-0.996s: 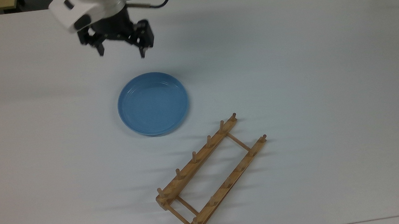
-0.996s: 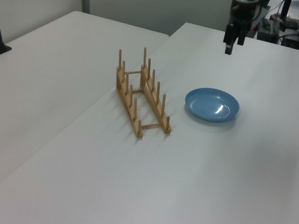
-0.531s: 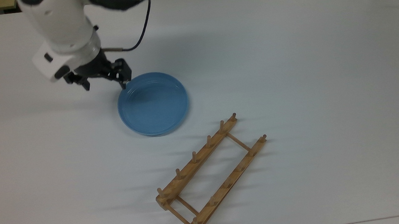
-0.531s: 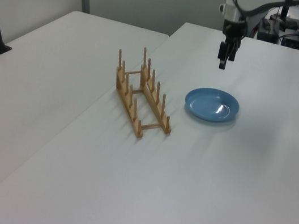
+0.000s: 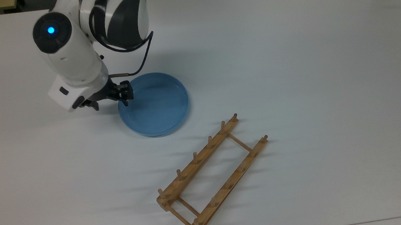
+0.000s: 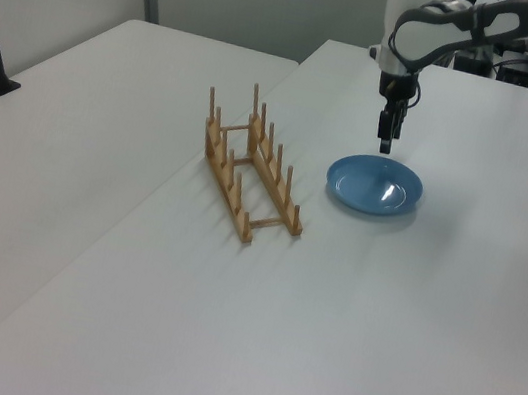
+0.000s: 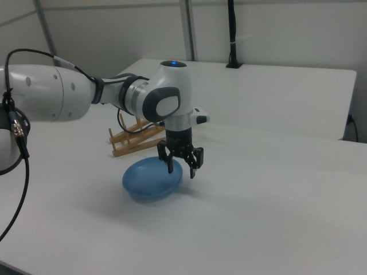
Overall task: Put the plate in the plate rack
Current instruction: 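Lower the gripper onto the rim of the blue plate, then close the gripper on the plate rim and lift it, tilting upright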
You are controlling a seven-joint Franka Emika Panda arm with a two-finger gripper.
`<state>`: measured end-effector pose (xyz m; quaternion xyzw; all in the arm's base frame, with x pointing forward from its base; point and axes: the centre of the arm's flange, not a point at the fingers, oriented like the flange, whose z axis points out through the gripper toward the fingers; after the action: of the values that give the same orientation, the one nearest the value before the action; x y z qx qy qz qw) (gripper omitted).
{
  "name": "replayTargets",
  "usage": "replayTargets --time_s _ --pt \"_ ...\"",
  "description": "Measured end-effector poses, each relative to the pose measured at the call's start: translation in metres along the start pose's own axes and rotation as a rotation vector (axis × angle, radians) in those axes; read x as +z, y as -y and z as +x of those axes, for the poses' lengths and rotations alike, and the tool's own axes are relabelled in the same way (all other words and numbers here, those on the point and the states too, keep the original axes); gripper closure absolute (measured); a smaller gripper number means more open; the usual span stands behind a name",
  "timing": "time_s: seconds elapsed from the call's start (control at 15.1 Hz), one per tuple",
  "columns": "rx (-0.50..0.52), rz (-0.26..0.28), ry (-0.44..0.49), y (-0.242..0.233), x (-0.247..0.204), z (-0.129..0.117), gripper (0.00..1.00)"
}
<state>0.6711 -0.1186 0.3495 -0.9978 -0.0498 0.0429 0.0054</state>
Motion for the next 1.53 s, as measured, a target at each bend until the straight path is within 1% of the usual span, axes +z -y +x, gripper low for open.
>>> replayTargets --time_s 0.07,0.13,0.2,0.46,0.53,0.6,0.66,0.8,0.86,0.93,1.0,1.13,1.39,1.53 --pt "-0.004 0.0 0.008 0.003 0.005 0.001 0.24" --pt "-0.008 0.0 0.017 0.005 0.011 0.003 0.24" --pt "-0.011 0.0 0.023 0.007 0.016 0.004 0.29" --pt "-0.018 -0.024 -0.029 0.009 0.021 0.014 0.32" --pt "-0.018 -0.025 -0.031 0.009 0.022 0.014 0.41" --pt "-0.018 -0.025 -0.03 0.009 0.024 0.015 0.44" --pt "-0.019 -0.025 -0.028 0.009 0.026 0.015 0.45" --pt "-0.026 -0.021 -0.027 0.014 0.027 0.016 0.62" --pt "-0.031 -0.018 -0.028 0.018 0.027 0.017 0.74" --pt "-0.034 -0.015 -0.029 0.021 0.027 0.018 0.82" --pt "-0.036 -0.013 -0.029 0.023 0.027 0.019 0.82" --pt "-0.038 -0.01 -0.039 0.027 0.023 0.021 0.93" --pt "-0.042 -0.014 -0.069 0.027 0.007 0.025 0.93" --pt "-0.055 -0.022 -0.108 0.024 -0.018 0.024 0.94"
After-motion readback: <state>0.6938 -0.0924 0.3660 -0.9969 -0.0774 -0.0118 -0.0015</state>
